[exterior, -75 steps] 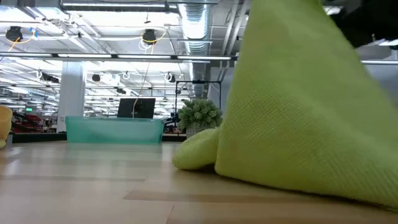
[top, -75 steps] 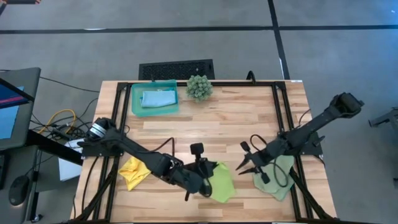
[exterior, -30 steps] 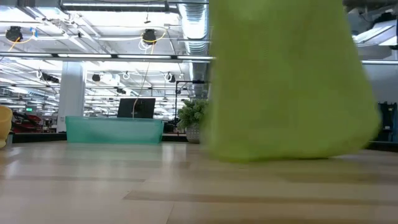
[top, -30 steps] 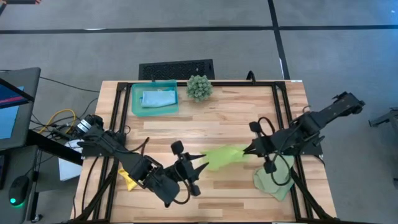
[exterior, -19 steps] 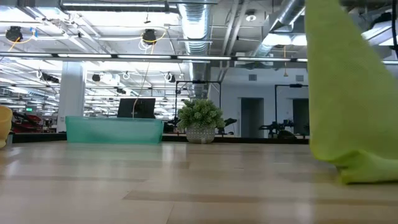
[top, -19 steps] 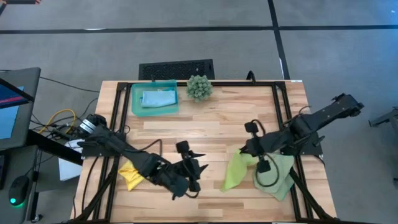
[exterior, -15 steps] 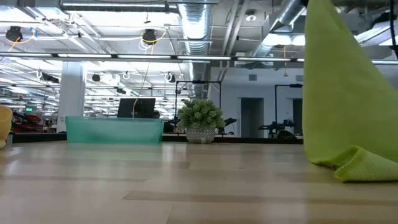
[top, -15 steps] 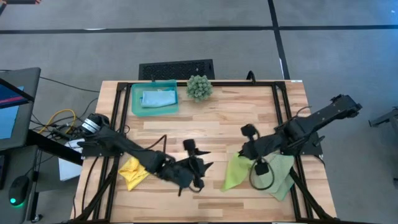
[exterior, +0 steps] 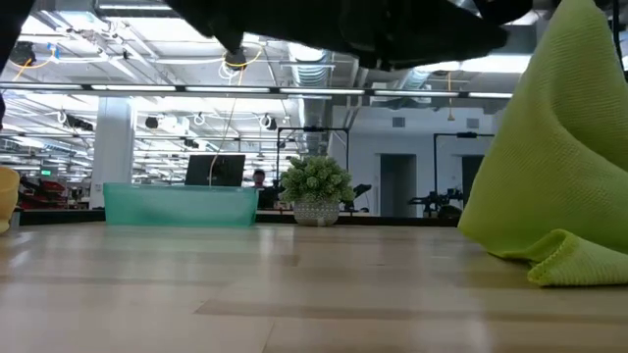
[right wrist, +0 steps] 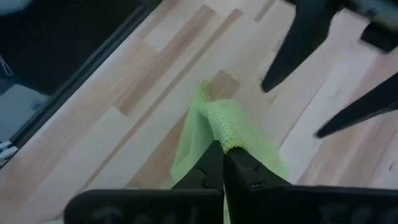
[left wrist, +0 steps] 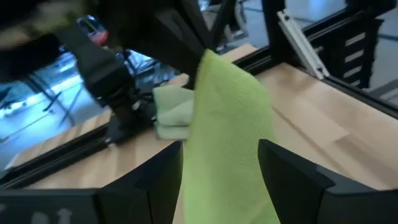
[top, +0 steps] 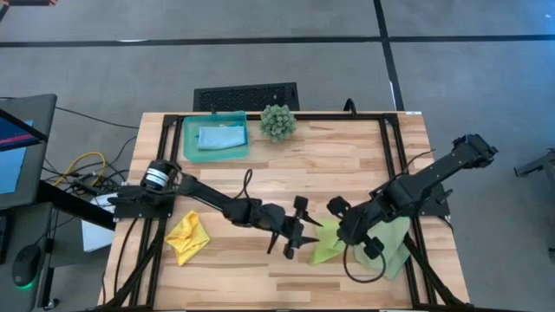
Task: Fold microfiber towels
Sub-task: Fold the light green microfiber cloth
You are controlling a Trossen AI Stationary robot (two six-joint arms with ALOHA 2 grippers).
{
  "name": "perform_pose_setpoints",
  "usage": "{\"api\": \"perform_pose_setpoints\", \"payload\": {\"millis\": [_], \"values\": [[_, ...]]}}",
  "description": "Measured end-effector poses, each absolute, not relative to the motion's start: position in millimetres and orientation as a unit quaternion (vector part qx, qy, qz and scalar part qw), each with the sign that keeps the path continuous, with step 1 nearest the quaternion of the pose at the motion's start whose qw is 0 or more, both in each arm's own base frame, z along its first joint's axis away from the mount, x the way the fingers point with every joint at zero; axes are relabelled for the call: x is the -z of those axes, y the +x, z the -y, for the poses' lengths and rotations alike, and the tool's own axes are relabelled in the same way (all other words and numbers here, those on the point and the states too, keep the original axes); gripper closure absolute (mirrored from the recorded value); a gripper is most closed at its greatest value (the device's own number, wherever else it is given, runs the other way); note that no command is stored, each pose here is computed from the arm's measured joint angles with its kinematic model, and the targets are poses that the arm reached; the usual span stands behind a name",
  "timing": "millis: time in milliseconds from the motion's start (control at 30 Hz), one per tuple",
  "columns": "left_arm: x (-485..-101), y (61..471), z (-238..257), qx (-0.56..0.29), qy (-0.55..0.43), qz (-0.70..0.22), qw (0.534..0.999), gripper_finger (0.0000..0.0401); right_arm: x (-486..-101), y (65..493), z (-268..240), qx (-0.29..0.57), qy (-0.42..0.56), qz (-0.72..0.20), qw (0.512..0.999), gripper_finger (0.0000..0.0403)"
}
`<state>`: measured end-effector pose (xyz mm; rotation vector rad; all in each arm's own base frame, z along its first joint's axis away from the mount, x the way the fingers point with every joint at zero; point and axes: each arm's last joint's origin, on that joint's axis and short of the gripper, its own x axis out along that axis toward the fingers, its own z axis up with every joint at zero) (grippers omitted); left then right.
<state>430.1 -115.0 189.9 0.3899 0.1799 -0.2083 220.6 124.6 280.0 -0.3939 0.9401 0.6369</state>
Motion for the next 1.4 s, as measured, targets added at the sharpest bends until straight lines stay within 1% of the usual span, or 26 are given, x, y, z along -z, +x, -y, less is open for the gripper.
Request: {"api": "perform_pose_setpoints", "payload": {"millis": [67,133,200,333,433,533,600,667,767,833,933,967,1033,1100,1167,1233,1267,1300,1333,1367,1400], "values": [[-179.4,435.5,116.9,0.110,0.189,-0.085,0.972,0.0199,-280.0,220.0,-125.7,-0.301,-0.187,-0.442,0.824,0.0387],[-169.5,438.0,117.9,0.114,0.186,-0.100,0.971,0.0199,-280.8,219.8,-125.2,-0.301,-0.186,-0.440,0.825,0.0390],[-165.5,442.2,121.5,0.123,0.180,-0.101,0.971,0.0199,-281.4,219.8,-125.2,-0.301,-0.186,-0.438,0.827,0.0391],[-171.3,445.1,128.7,0.146,0.169,-0.091,0.971,0.0200,-283.5,218.6,-124.5,-0.300,-0.186,-0.433,0.829,0.0388],[-175.5,446.1,132.9,0.170,0.149,-0.085,0.970,0.0214,-283.2,218.6,-124.5,-0.300,-0.185,-0.435,0.829,0.0386],[-184.7,449.1,138.0,0.219,0.137,-0.068,0.964,0.0249,-283.1,218.5,-124.6,-0.300,-0.185,-0.435,0.828,0.0387],[-185.2,448.5,140.7,0.233,0.138,-0.076,0.960,0.0281,-283.1,218.4,-124.7,-0.298,-0.182,-0.437,0.829,0.0389],[-183.3,448.4,142.2,0.232,0.139,-0.085,0.959,0.0316,-283.0,218.1,-124.9,-0.299,-0.182,-0.437,0.829,0.0391],[-187.0,449.4,143.6,0.232,0.152,-0.075,0.958,0.0370,-283.3,216.8,-128.1,-0.304,-0.185,-0.434,0.828,0.0389],[-185.6,448.6,145.2,0.215,0.174,-0.082,0.958,0.0392,-283.4,215.3,-130.7,-0.309,-0.187,-0.432,0.826,0.0387],[-190.6,443.3,150.3,0.132,0.225,-0.108,0.959,0.0394,-287.2,211.3,-131.1,-0.289,-0.206,-0.422,0.834,0.0389],[-199.8,440.7,152.4,0.095,0.245,-0.121,0.957,0.0397,-289.5,210.7,-128.8,-0.266,-0.219,-0.416,0.842,0.0390],[-224.0,432.9,155.3,0.005,0.273,-0.151,0.950,0.0400,-294.1,209.1,-119.1,-0.191,-0.261,-0.408,0.853,0.0393],[-245.8,423.2,157.1,-0.105,0.298,-0.180,0.932,0.0399,-301.7,210.1,-103.9,-0.085,-0.312,-0.391,0.862,0.0394],[-259.4,412.3,159.3,-0.222,0.322,-0.203,0.898,0.0400,-311.6,212.7,-86.2,0.041,-0.370,-0.366,0.853,0.0392],[-269.0,402.5,162.6,-0.325,0.342,-0.213,0.856,0.0401,-325.3,217.9,-69.7,0.184,-0.411,-0.330,0.829,0.0389],[-273.6,397.1,165.0,-0.364,0.350,-0.214,0.836,0.0401,-333.3,220.4,-62.6,0.254,-0.424,-0.314,0.811,0.0388],[-277.1,392.3,167.8,-0.392,0.356,-0.215,0.820,0.0401,-340.9,222.5,-57.1,0.305,-0.433,-0.302,0.793,0.0388],[-279.2,388.1,171.9,-0.409,0.361,-0.216,0.810,0.0401,-347.4,225.4,-52.7,0.326,-0.437,-0.295,0.785,0.0389],[-279.1,385.0,175.3,-0.420,0.368,-0.218,0.801,0.0401,-351.5,228.7,-49.7,0.325,-0.439,-0.287,0.787,0.0390],[-278.0,383.3,177.3,-0.423,0.374,-0.221,0.795,0.0401,-352.9,231.6,-48.6,0.303,-0.439,-0.279,0.798,0.0391]]}}
